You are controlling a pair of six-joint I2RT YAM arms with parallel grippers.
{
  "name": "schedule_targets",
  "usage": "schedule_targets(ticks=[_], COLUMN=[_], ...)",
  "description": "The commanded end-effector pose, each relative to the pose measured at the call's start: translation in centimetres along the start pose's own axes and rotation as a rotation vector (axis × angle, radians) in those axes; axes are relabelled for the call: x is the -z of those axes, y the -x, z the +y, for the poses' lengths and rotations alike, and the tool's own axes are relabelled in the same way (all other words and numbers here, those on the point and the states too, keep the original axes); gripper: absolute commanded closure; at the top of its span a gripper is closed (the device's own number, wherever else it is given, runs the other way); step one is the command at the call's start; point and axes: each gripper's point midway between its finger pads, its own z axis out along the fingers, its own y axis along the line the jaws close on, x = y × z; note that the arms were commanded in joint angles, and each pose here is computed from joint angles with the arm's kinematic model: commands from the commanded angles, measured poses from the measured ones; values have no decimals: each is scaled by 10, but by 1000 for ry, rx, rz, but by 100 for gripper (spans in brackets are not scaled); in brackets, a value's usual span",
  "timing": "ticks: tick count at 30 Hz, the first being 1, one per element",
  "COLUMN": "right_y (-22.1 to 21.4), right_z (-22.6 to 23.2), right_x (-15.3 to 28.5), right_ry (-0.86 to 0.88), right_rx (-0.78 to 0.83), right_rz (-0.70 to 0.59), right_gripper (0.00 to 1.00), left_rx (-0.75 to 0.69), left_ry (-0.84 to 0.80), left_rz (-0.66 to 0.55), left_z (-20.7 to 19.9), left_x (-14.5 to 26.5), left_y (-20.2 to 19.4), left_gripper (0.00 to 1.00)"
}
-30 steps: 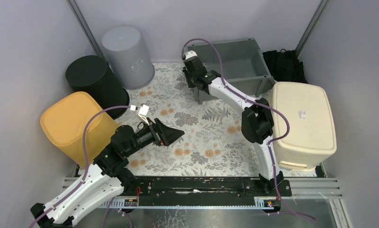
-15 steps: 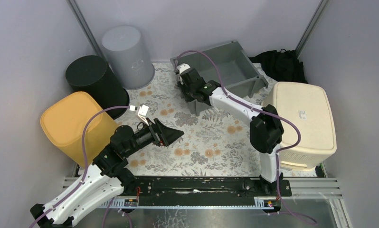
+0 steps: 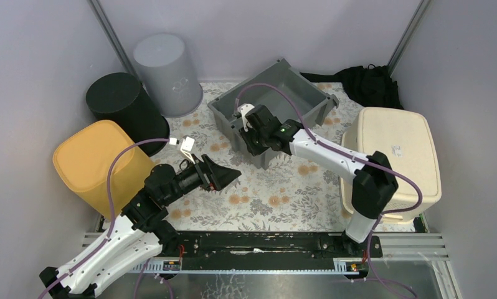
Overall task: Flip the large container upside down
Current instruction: Move the container to the center of the board.
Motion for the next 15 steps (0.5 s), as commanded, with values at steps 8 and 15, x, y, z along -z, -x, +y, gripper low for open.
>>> schedule_targets(ticks=[8, 15], right_y=[-25, -15], right_z=[39, 35], right_x=[71, 73], right_ry=[146, 120], right_rx=[-15, 7], right_rz=[50, 46], right_gripper=[57, 36], left_rx=[-31, -39], left_ry=[-2, 12], left_rz=[-45, -67], left_z=[-10, -13], left_x=[10, 20], left_y=[16, 22], left_gripper=[0, 0])
